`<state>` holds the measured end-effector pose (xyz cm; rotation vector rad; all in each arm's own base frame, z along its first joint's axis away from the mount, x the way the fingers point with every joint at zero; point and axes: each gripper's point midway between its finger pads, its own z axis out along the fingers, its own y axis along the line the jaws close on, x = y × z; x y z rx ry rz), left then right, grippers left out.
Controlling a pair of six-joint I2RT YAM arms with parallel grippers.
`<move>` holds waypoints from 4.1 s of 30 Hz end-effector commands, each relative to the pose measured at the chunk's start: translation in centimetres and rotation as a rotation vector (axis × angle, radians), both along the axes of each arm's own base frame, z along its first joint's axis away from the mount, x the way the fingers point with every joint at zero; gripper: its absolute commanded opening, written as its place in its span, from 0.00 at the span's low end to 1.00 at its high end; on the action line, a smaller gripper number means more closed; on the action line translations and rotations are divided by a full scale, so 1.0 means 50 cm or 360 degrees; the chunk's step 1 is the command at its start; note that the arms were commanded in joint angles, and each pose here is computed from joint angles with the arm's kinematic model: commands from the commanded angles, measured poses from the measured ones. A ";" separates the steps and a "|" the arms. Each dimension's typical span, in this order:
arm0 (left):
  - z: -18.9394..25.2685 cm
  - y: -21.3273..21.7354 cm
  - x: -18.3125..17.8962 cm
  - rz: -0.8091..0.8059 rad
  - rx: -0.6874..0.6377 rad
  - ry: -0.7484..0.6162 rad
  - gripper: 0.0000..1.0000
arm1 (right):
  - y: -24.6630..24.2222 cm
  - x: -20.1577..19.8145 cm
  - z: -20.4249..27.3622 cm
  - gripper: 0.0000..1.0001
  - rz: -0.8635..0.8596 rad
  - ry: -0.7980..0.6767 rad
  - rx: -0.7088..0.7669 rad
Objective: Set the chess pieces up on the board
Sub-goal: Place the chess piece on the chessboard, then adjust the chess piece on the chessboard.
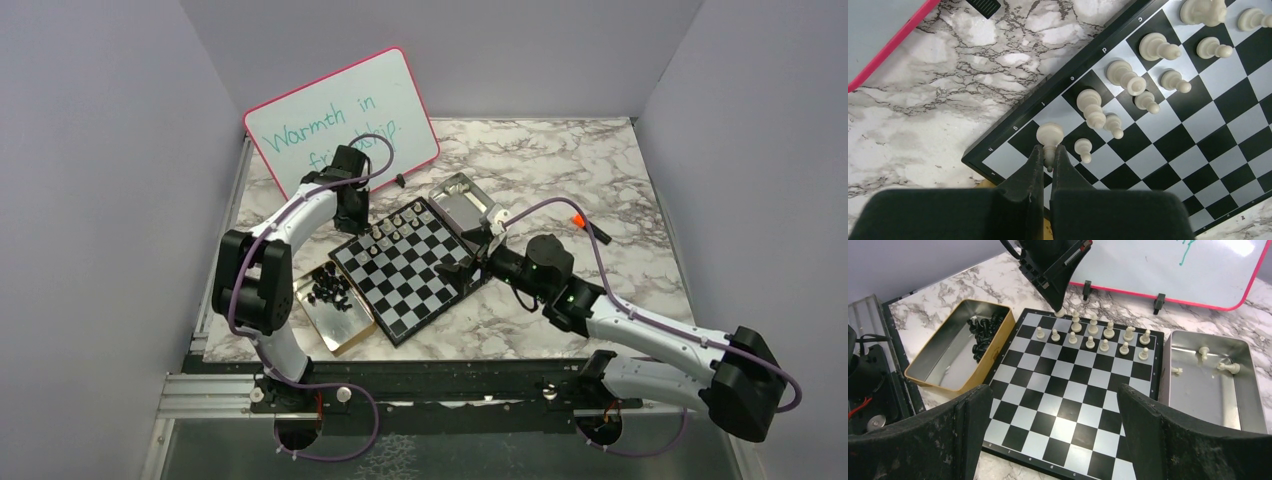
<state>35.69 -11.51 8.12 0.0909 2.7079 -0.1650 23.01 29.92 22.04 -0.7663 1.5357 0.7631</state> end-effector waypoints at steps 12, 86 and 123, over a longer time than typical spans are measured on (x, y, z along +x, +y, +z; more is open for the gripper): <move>-0.026 -0.009 0.007 -0.0039 -0.0009 0.0080 0.00 | -0.033 0.014 0.004 1.00 -0.0145 -0.0056 -0.0004; -0.016 -0.036 0.008 -0.0068 -0.0017 0.0147 0.34 | -0.034 0.019 -0.007 1.00 -0.0170 -0.0039 -0.0010; -0.024 -0.009 0.020 -0.0021 0.0098 0.0108 0.14 | -0.040 0.022 -0.016 1.00 -0.0191 -0.0044 -0.0026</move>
